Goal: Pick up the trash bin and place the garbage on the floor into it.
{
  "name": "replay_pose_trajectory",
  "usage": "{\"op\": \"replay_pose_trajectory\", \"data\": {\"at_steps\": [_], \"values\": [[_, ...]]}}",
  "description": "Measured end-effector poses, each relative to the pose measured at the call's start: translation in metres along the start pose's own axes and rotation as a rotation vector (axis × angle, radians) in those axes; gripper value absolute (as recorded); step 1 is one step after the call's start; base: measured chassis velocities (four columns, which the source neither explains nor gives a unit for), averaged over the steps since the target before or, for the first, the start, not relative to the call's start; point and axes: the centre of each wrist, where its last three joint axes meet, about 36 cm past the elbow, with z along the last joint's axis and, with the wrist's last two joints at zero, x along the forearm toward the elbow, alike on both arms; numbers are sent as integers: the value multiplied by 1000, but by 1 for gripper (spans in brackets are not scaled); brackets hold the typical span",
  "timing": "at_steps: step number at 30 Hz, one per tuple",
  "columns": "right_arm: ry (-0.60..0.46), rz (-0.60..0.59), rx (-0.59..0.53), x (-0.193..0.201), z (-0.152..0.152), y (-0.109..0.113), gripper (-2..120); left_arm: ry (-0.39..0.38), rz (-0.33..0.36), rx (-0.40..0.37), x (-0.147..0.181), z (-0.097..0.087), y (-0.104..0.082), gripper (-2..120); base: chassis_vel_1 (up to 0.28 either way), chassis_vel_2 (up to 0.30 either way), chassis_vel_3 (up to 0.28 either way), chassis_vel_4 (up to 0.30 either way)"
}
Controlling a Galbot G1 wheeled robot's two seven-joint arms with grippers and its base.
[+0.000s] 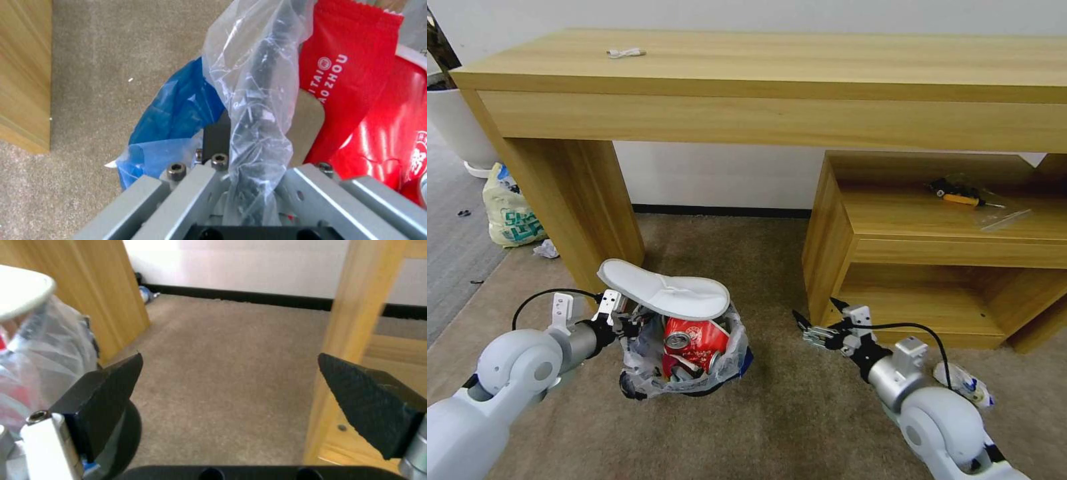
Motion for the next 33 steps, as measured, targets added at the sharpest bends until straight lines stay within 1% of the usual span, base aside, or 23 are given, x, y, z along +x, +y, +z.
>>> {"op": "replay_pose_trajectory", "data": {"at_steps": [3, 7, 16, 21, 26, 33], "values": [[5, 7, 1, 8, 6, -9, 100, -2, -1, -1, 1, -1, 0, 0, 0, 0, 0, 0], [9, 22, 9, 11, 10, -12, 100, -1, -1, -2, 2, 0, 0, 0, 0, 0, 0, 0], [10, 44, -2, 8, 15, -17, 100, -2, 1, -3, 3, 0, -1, 0, 5, -8, 1, 12], [10, 51, -8, 6, 18, -19, 100, -3, 2, -3, 3, 0, -1, 0, -13, -87, 10, 78], [12, 62, -11, 6, 23, -22, 100, -3, 3, -3, 3, 0, -1, 0, -114, -147, 83, 159], [16, 74, -14, 7, 29, -24, 100, -4, 6, -1, 3, 0, -2, 0, -221, -233, 211, 206]]}}
